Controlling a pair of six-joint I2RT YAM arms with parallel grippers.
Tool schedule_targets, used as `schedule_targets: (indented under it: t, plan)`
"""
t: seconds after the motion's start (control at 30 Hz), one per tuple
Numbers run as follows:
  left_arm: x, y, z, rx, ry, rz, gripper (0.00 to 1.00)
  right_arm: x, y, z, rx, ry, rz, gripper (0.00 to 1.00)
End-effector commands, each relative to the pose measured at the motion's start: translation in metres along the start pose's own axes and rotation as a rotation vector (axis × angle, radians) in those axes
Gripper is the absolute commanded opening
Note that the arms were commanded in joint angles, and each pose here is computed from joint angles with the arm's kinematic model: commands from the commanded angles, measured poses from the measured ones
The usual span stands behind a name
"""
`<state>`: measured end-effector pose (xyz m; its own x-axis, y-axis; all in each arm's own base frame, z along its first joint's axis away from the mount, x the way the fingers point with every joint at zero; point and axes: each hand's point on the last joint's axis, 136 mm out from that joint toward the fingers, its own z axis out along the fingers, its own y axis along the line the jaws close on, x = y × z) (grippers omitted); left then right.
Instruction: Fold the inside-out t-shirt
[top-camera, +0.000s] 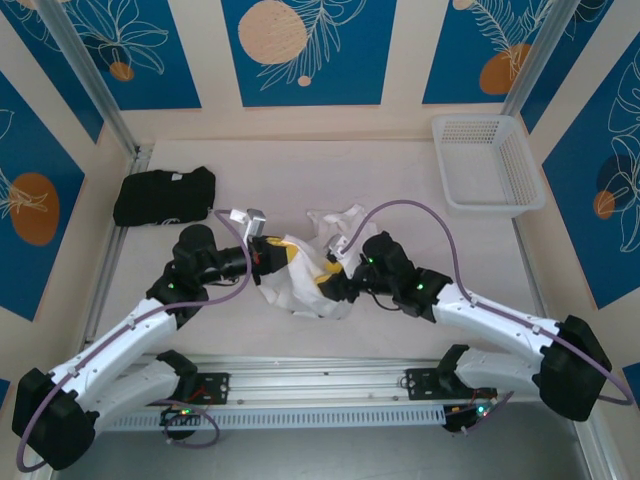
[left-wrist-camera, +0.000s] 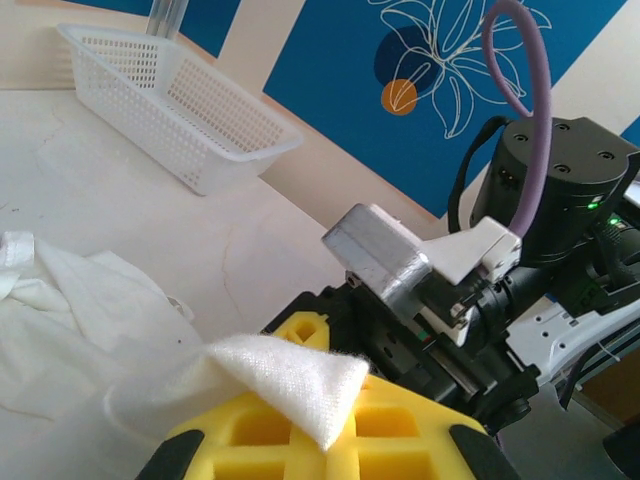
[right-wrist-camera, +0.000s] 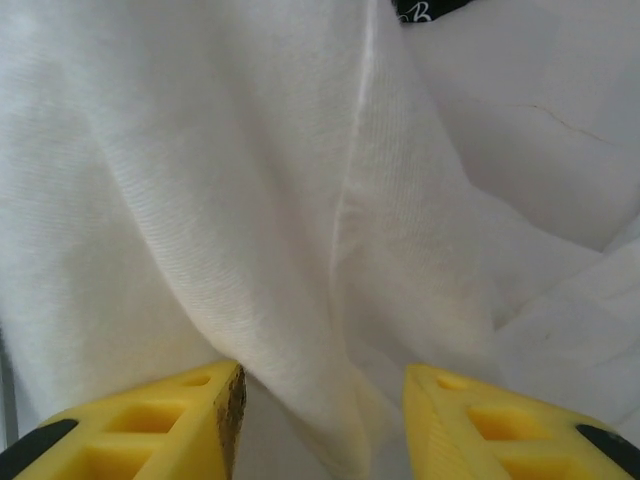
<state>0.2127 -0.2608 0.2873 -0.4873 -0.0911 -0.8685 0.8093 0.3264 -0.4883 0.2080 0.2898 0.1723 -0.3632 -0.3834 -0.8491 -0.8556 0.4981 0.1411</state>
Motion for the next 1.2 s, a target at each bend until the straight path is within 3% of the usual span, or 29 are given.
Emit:
schedule_targets:
  t: [0.0, 0.1, 0.17, 0.27, 0.33, 0.47, 0.57, 0.67, 0.77, 0.97, 1.17]
  plan:
    - [-0.016, -0.01, -0.005, 0.023, -0.038, 0.05, 0.0, -0.031, 0.002, 0.005, -0.051, -0.083, 0.002, 0.4]
    - [-0.015, -0.003, -0.007, -0.019, -0.043, 0.056, 0.0, -0.048, 0.008, 0.0, -0.166, -0.125, 0.083, 0.09]
    - [-0.013, 0.017, -0.013, -0.148, -0.053, 0.052, 0.0, -0.063, 0.014, -0.017, -0.294, -0.187, 0.155, 0.0]
    - [-0.002, 0.073, -0.032, -0.478, -0.036, 0.024, 0.0, -0.08, 0.021, -0.044, -0.434, -0.274, 0.218, 0.0]
    - [0.009, 0.095, -0.042, -0.602, 0.005, 0.027, 0.02, -0.084, 0.025, -0.051, -0.468, -0.294, 0.231, 0.0]
    - [0.022, 0.11, -0.046, -0.675, 0.062, 0.025, 0.11, -0.087, 0.027, -0.051, -0.489, -0.302, 0.252, 0.0]
    - [0.025, 0.111, -0.047, -0.689, 0.088, 0.022, 0.23, -0.087, 0.024, -0.047, -0.488, -0.3, 0.262, 0.0]
    - [0.024, 0.097, -0.044, -0.622, 0.099, 0.022, 0.33, -0.087, 0.021, -0.041, -0.482, -0.288, 0.275, 0.0]
    - [0.023, 0.067, -0.034, -0.463, 0.072, 0.031, 0.4, -0.086, 0.016, -0.037, -0.463, -0.278, 0.29, 0.0]
    - [0.027, 0.016, -0.018, -0.157, 0.05, 0.043, 0.42, -0.085, 0.011, -0.034, -0.436, -0.269, 0.308, 0.0]
    - [0.022, -0.007, 0.005, 0.034, 0.072, 0.016, 0.43, -0.086, 0.01, -0.035, -0.43, -0.272, 0.308, 0.0]
